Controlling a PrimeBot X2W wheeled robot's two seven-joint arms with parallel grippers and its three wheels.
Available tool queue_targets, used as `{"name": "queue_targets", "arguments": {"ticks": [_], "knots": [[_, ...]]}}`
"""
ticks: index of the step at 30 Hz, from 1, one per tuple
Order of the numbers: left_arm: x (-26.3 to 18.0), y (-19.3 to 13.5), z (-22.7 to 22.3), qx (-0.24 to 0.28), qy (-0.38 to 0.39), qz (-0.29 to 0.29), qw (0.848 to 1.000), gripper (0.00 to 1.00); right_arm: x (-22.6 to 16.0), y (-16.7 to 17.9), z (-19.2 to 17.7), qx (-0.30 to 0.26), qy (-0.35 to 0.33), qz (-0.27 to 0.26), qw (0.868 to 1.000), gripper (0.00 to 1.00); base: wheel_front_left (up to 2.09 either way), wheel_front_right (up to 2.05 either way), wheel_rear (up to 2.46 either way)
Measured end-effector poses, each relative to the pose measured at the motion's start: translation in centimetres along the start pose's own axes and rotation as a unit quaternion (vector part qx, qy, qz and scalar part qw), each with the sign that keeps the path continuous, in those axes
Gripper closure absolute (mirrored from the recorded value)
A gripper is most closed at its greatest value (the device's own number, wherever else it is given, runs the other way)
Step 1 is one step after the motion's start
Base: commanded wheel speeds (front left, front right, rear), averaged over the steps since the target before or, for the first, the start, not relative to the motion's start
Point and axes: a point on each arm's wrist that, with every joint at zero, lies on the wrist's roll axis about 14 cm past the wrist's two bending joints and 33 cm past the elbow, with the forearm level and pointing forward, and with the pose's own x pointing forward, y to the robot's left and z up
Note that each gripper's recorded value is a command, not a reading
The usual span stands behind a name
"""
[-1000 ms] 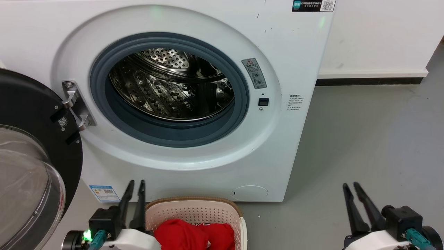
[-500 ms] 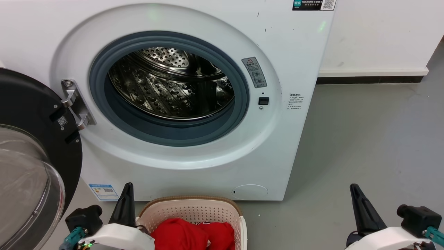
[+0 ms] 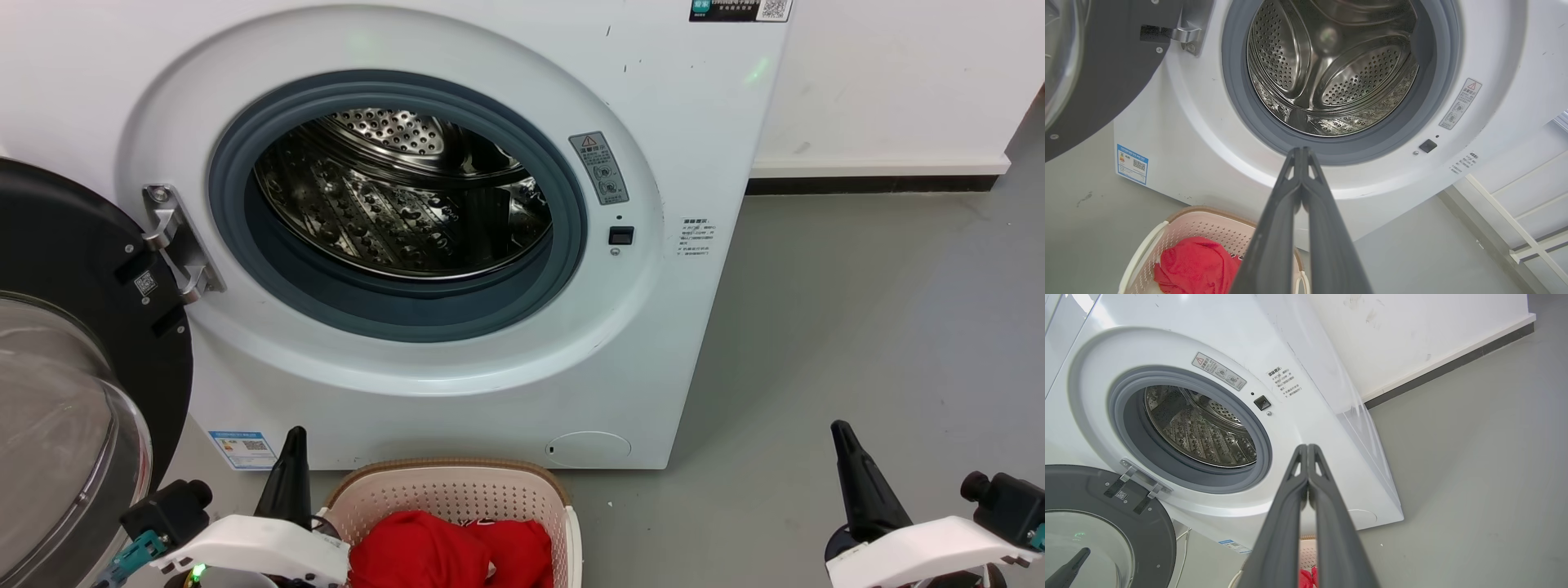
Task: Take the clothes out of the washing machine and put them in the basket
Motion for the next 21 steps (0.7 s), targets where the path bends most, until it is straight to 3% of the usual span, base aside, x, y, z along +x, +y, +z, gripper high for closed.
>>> {"name": "queue_targets", "arguments": {"ticks": [21], "knots": [[0.54, 0.51, -0.09, -0.151, 0.011, 0.011, 0.988, 1.0, 0.94, -0.79, 0.39, 0.148, -0.005, -0.013, 0.989, 1.0, 0.0, 0.0, 0.0]]}}
